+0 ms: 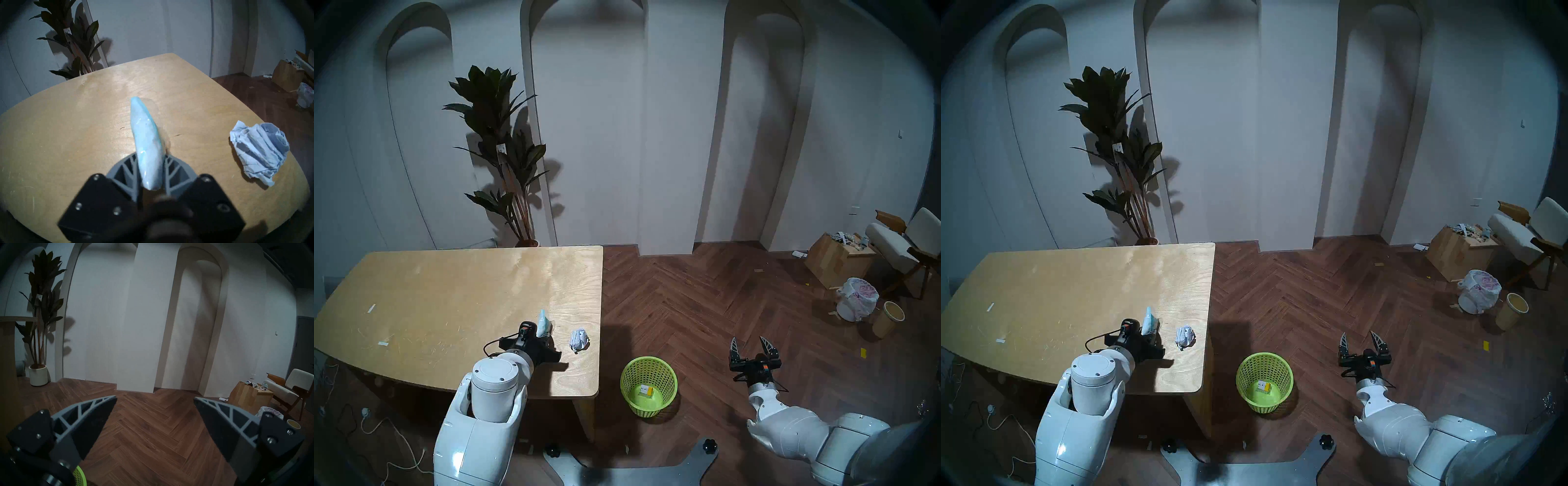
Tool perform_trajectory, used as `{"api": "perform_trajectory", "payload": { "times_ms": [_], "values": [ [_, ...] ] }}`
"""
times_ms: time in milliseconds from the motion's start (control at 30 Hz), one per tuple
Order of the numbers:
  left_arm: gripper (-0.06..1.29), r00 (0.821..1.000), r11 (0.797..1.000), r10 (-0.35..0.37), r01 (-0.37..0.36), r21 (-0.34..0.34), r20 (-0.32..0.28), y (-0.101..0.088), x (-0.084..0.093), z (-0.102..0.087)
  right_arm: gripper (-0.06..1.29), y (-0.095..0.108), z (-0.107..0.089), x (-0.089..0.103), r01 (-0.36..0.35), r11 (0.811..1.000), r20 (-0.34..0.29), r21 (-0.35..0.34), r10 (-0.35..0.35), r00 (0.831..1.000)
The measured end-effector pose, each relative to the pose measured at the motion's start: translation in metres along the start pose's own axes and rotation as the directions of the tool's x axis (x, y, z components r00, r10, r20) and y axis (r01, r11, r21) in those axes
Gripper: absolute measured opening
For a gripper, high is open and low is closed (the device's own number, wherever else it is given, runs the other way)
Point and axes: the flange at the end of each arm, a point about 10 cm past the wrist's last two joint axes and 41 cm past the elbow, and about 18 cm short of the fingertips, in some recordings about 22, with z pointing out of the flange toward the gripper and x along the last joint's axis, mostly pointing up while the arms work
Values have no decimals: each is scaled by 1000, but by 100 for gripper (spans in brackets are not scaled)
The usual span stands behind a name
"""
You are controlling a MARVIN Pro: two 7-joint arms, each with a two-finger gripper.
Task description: Put the trash into the trash bin on the ground
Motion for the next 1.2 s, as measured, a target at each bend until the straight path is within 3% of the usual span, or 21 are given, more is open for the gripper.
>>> {"api": "perform_trajectory", "payload": {
  "times_ms": [333, 633, 900, 1200],
  "values": [
    [4, 1000, 1000, -1, 1, -8, -3, -2, 11, 2, 122, -1, -2, 6, -31, 999, -18, 28, 32, 999],
    [4, 995, 1000, 7, -10, -25, -95, 1, 48, 1, 122, -2, -4, 12, -58, 997, -33, 54, 60, 998],
    [4, 982, 997, 9, -24, -79, -188, 19, 87, -1, 122, -4, -7, 19, -86, 993, -49, 83, 90, 995],
    [4, 969, 984, -1, -43, -171, -245, 52, 113, -1, 122, -7, -11, 28, -124, 986, -67, 110, 132, 989]
  ]
}}
